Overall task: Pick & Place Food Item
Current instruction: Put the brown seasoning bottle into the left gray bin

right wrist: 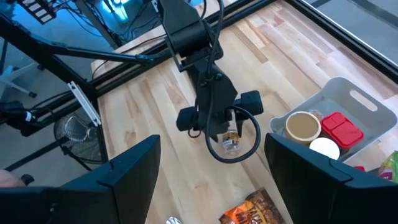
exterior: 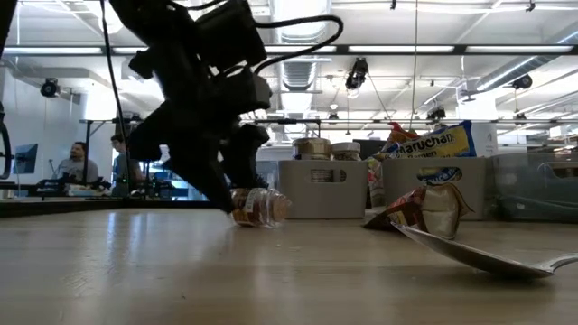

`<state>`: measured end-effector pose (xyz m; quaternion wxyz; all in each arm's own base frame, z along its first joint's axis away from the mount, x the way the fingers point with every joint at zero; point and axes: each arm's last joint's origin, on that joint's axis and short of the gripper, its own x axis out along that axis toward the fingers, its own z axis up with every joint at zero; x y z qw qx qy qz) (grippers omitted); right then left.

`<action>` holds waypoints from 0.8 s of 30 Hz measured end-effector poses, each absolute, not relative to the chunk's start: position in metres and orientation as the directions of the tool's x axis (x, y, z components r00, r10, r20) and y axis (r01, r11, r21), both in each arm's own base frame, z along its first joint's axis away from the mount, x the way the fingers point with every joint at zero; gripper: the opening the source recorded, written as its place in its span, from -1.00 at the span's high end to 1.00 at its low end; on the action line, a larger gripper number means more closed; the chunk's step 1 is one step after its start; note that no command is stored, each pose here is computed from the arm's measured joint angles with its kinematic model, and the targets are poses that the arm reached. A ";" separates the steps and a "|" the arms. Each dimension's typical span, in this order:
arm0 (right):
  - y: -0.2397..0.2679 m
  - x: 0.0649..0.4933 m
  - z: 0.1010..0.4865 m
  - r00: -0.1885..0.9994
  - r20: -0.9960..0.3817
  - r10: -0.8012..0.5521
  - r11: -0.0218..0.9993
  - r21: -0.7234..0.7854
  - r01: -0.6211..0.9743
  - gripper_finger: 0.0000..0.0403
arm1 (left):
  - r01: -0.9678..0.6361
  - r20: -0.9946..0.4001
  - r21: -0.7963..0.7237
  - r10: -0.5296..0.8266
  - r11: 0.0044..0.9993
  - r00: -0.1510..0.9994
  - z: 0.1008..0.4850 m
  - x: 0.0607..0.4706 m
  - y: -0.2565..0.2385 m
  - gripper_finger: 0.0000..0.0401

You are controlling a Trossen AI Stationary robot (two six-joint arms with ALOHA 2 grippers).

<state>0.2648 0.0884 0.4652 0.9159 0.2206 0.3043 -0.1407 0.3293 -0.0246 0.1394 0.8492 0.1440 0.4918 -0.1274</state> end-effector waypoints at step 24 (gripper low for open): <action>0.093 0.266 0.466 0.788 -0.607 -0.101 0.862 0.342 0.374 -0.41 | 0.128 -0.854 0.043 -0.030 0.991 0.519 0.131 0.328 -0.024 -0.36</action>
